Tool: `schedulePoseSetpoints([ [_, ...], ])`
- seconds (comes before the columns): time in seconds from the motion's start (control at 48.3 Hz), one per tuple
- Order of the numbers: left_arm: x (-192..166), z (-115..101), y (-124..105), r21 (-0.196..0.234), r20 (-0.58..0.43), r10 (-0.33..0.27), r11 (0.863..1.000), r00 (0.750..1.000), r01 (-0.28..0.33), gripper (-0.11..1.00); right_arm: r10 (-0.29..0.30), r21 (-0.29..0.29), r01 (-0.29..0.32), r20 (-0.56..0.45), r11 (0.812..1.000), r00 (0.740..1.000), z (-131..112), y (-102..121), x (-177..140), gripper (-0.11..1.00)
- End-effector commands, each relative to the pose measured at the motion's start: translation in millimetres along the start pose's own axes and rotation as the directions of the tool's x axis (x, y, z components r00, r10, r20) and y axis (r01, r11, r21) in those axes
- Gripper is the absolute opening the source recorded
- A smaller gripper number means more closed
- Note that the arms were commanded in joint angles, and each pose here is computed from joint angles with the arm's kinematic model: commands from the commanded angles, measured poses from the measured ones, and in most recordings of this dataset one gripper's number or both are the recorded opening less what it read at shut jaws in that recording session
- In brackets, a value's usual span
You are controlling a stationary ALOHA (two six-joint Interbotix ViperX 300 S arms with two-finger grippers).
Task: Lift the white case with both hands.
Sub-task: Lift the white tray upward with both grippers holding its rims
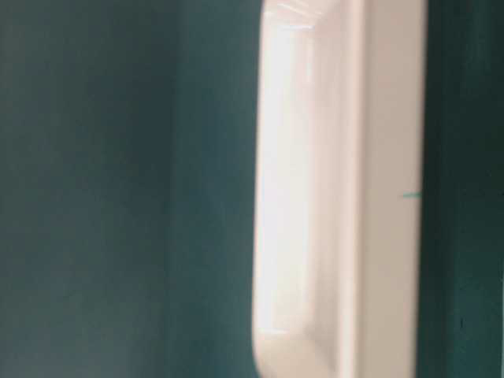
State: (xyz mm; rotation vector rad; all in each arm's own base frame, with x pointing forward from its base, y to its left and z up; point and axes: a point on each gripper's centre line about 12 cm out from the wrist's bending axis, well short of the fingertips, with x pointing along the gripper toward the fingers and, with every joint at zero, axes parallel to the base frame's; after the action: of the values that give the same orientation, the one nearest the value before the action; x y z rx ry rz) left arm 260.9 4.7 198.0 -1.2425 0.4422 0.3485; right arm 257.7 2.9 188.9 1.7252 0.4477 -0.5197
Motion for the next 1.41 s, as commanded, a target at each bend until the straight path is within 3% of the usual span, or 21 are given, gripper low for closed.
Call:
schedulePoseSetpoints([
  [0.0,-7,5,-20,-0.006,0.007,-0.038,0.999,0.999,0.038,0.10,0.019,0.006,-0.019,-0.021,1.000,1.000,-4,20,-4,0.13],
  [0.186,-24,7,-33,-0.092,0.017,-0.094,0.991,0.995,0.095,0.09,0.021,0.003,-0.021,-0.059,1.000,0.998,-9,38,-17,0.13],
  [0.331,-34,9,-43,-0.127,0.028,-0.137,0.982,0.990,0.139,0.09,0.034,0.003,-0.034,-0.067,0.999,0.997,-9,51,-28,0.13],
  [0.662,-51,19,-73,-0.120,0.036,-0.154,0.980,0.987,0.157,0.09,0.081,-0.007,-0.081,-0.077,0.997,0.994,-7,83,-58,0.13],
  [1.097,-75,35,-129,-0.109,0.059,-0.239,0.963,0.969,0.244,0.09,0.152,-0.016,-0.155,-0.106,0.988,0.983,-14,127,-90,0.12],
  [1.386,-93,40,-159,-0.107,0.052,-0.258,0.959,0.965,0.263,0.09,0.178,-0.036,-0.185,-0.143,0.982,0.974,-24,161,-115,0.12],
])
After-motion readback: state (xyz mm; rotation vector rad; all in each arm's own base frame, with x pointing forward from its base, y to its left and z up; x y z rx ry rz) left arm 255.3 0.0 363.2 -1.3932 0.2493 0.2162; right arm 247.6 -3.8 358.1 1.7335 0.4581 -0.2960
